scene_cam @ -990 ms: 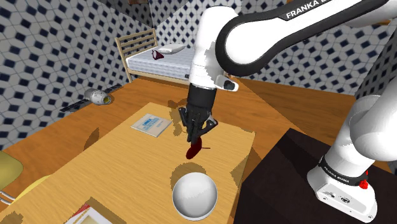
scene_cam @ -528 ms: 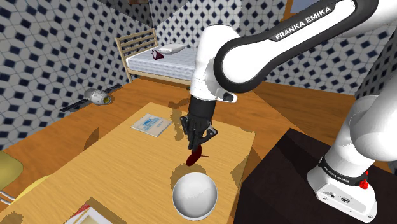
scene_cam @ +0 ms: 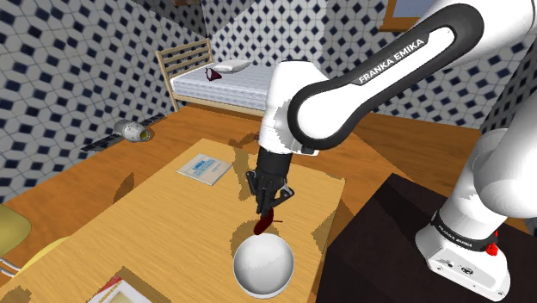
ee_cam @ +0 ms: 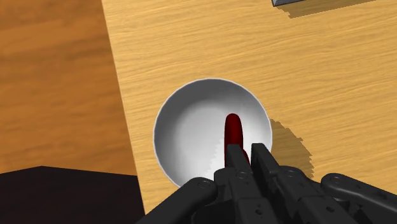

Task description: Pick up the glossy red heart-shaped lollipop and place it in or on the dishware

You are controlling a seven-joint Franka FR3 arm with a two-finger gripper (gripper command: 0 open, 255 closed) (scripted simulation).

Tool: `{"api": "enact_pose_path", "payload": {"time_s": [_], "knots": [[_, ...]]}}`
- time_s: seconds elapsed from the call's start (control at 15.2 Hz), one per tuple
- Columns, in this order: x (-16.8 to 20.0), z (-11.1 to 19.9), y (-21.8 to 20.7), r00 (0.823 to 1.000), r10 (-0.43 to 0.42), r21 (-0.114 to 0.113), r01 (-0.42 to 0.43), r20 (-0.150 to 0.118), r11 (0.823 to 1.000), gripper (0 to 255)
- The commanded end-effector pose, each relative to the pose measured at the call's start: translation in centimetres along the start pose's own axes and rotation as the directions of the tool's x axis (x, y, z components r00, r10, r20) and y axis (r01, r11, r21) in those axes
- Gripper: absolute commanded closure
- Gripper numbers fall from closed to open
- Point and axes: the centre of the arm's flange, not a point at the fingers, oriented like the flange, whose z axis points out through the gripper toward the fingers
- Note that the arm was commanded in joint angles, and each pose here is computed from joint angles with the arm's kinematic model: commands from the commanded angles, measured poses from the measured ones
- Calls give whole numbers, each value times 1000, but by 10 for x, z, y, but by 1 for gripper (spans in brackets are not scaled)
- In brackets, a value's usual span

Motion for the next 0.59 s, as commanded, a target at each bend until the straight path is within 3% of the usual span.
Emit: {"api": "enact_pose_path", "payload": {"time_s": [0.0, 0.53], "knots": [[3, 10, 0, 1000, 0, 1, 0, 0, 1000, 255], [19, 49, 1, 1000, 0, 1, 0, 0, 1000, 255]]}}
